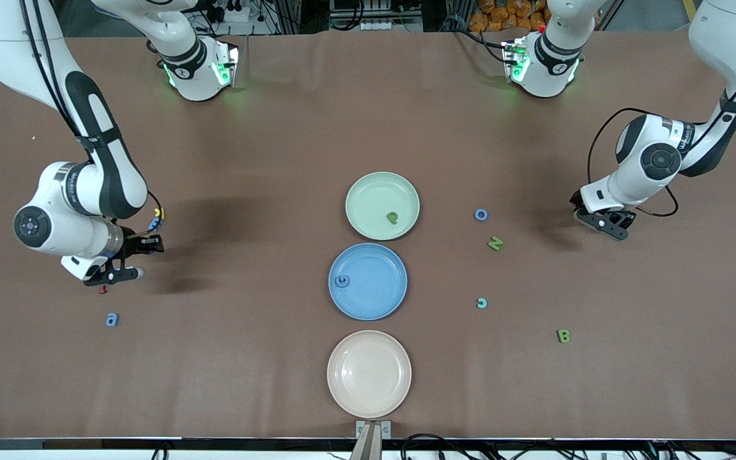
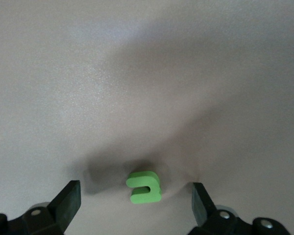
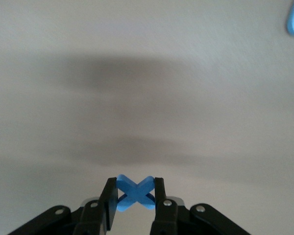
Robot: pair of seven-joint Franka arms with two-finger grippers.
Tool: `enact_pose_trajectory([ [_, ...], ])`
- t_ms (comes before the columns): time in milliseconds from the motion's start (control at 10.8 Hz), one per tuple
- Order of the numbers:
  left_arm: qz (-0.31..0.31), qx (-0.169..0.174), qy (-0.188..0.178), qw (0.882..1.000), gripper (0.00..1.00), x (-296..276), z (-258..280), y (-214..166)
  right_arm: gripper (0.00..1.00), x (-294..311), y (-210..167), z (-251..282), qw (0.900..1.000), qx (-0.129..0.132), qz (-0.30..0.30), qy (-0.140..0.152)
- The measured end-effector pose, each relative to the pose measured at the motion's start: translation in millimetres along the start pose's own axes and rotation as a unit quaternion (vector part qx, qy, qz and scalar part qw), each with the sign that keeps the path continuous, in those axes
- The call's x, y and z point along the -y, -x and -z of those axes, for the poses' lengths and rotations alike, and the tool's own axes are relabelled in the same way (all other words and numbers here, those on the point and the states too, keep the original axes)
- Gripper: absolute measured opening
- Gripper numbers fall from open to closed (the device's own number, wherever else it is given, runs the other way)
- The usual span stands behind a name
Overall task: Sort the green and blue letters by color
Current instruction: 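Grasp blue x with the right gripper while the left gripper grasps u, then place x on the blue plate while the left gripper lifts green u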
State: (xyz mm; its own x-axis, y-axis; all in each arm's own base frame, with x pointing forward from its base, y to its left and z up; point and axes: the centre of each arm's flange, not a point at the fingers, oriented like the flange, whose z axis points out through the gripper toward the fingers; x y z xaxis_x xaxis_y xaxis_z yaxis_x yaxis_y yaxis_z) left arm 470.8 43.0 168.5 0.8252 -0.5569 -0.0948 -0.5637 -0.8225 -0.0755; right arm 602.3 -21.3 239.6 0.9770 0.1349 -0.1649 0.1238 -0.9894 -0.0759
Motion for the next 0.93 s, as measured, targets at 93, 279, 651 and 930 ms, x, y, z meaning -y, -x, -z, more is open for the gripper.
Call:
enact_pose_trajectory([
  [93, 0.001, -0.001, 0.001, 1.000, 1.00, 1, -1, 1, 0.34, 29, -14, 17, 1.000, -0.009, -0.011, -0.006],
  [279, 0.001, -0.001, 0.004, 1.000, 1.00, 2, -4, 3, 0.34, 99, -25, 26, 0.998, -0.017, -0.061, -0.018],
  [651, 0.004, -0.005, 0.002, 1.000, 0.67, 6, -2, 3, 0.34, 260, -37, 44, 0.979, -0.031, -0.195, -0.051],
  [930, 0.017, -0.009, -0.001, 1.000, 0.33, 11, 0, 3, 0.34, 325, -58, 35, 0.957, -0.032, -0.279, -0.072],
])
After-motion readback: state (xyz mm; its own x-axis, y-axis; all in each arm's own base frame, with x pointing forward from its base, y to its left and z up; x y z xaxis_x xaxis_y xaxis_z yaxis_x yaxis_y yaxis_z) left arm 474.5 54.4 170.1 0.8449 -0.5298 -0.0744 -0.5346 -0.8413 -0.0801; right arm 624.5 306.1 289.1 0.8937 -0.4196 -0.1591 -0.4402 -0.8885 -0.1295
